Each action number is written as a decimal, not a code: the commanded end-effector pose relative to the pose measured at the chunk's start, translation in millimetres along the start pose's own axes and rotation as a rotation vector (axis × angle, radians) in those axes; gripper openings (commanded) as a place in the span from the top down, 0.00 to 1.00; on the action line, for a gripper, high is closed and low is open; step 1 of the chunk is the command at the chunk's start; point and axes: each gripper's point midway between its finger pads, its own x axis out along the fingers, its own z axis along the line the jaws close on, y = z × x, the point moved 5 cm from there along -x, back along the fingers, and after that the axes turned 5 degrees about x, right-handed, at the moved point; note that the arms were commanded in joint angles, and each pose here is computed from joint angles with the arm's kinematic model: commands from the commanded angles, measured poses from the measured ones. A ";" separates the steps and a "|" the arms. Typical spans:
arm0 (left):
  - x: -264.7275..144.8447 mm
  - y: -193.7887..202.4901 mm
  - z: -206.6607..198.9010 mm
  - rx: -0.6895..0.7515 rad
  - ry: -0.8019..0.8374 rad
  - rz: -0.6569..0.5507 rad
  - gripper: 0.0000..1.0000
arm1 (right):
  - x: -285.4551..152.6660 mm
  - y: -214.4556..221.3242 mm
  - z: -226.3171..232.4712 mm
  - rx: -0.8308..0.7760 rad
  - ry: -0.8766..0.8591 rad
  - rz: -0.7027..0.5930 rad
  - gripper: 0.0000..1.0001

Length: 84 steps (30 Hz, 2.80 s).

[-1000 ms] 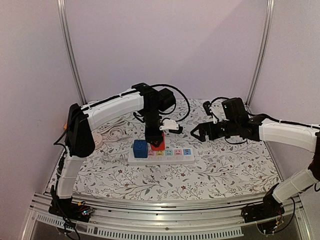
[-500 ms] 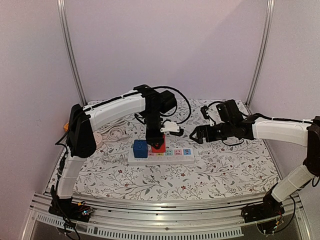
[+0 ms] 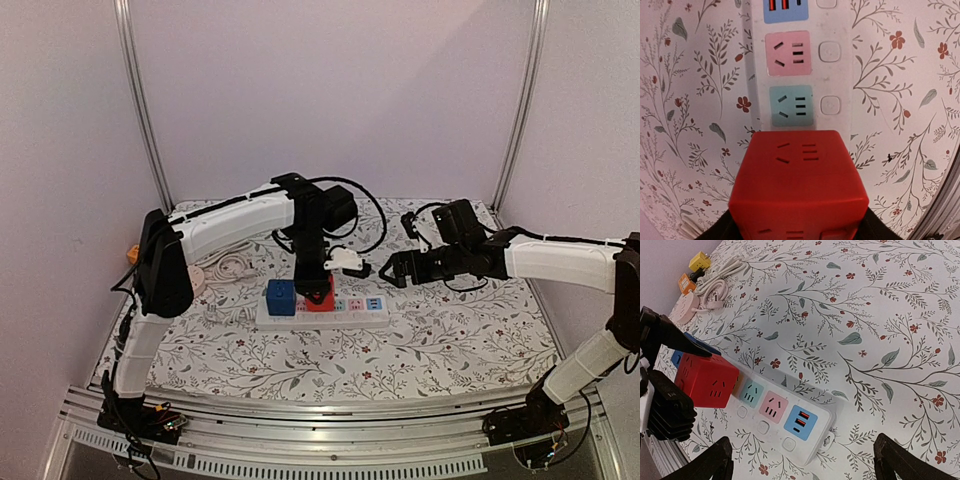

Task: Insert the plug

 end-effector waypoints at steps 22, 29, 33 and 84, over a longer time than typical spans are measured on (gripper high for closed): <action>16.8 56.0 -23.1 -0.041 0.196 0.232 1.00 | -6.0 -4.7 0.6 -0.008 0.008 -0.022 0.04; 26.5 56.4 -26.1 -0.046 0.226 0.239 1.00 | -5.3 -3.6 0.2 -0.007 0.006 -0.017 0.04; 47.5 65.2 -36.8 -0.055 0.261 0.300 1.00 | -6.0 -3.1 -0.3 -0.007 0.009 -0.018 0.03; -162.9 362.5 130.1 -1.317 -0.540 -0.150 0.02 | -17.2 -18.7 18.2 0.049 -0.038 -0.090 0.03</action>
